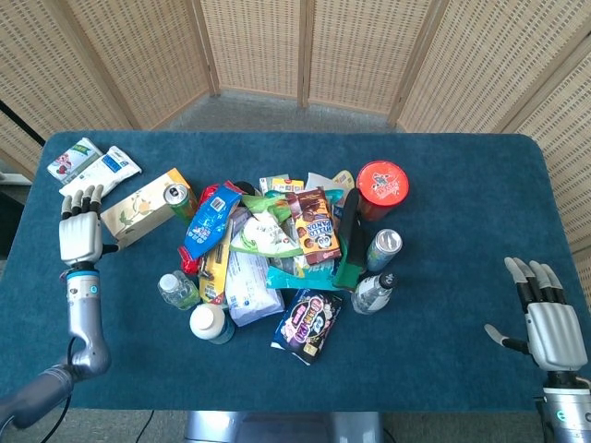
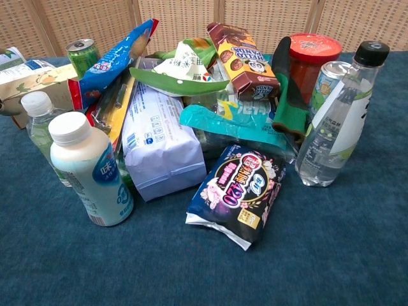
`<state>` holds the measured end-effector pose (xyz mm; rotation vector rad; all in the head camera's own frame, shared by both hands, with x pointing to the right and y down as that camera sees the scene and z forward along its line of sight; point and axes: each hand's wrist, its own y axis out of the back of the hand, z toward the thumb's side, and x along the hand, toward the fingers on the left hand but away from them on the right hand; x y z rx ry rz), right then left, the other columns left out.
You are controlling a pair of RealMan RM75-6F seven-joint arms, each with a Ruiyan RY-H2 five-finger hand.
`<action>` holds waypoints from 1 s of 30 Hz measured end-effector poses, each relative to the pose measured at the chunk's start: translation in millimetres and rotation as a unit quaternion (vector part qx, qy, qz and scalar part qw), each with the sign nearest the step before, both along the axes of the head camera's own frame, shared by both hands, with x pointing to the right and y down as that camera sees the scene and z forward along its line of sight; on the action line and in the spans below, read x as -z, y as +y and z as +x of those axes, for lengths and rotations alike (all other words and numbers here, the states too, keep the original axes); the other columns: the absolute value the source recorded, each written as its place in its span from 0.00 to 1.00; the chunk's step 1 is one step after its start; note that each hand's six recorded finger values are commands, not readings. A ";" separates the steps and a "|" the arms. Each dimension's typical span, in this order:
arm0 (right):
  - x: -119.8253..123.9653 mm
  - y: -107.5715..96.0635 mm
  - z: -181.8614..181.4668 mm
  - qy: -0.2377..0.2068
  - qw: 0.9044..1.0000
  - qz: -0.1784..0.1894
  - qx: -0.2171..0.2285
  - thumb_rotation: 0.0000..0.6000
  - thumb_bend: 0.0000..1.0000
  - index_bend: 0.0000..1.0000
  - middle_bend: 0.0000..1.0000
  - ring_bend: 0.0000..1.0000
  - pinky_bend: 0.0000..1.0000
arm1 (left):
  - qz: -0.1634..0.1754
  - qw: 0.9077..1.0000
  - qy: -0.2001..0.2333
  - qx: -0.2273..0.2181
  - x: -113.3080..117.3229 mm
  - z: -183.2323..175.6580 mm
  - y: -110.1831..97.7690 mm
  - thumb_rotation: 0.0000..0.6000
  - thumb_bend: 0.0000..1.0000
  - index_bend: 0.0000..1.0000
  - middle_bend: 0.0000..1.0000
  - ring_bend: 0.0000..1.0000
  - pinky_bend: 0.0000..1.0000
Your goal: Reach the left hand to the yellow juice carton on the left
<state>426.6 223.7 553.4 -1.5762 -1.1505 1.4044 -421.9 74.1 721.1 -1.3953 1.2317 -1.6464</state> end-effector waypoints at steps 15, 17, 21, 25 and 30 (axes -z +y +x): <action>0.5 -0.1 -0.9 -0.007 1.000 0.000 0.000 1.00 0.00 0.00 0.00 0.00 0.00 | -0.073 0.997 -0.020 0.006 -15.7 23.7 -24.6 1.00 0.00 0.25 0.15 0.27 0.43; 0.7 -0.1 -1.2 -0.008 1.000 0.000 0.000 1.00 0.00 0.00 0.00 0.00 0.00 | -0.083 0.996 -0.026 0.008 -17.8 24.1 -23.6 1.00 0.00 0.32 0.27 0.40 0.56; 2.2 -0.4 -1.5 -0.011 1.000 0.002 -0.001 1.00 0.00 0.00 0.00 0.00 0.00 | -0.101 0.994 -0.034 0.011 -22.9 26.9 -21.3 1.00 0.00 0.56 0.61 0.68 0.77; 3.1 -0.8 -0.2 -0.012 1.000 0.003 -0.003 1.00 0.00 0.00 0.00 0.00 0.00 | -0.091 0.995 -0.039 0.011 -21.1 30.5 -22.6 1.00 0.00 0.81 0.88 0.91 0.89; 2.5 -0.6 0.4 -0.011 1.000 0.001 -0.004 1.00 0.00 0.00 0.00 0.00 0.00 | -0.066 0.997 -0.028 0.010 -11.5 33.4 -27.2 1.00 0.00 0.85 0.91 0.93 0.89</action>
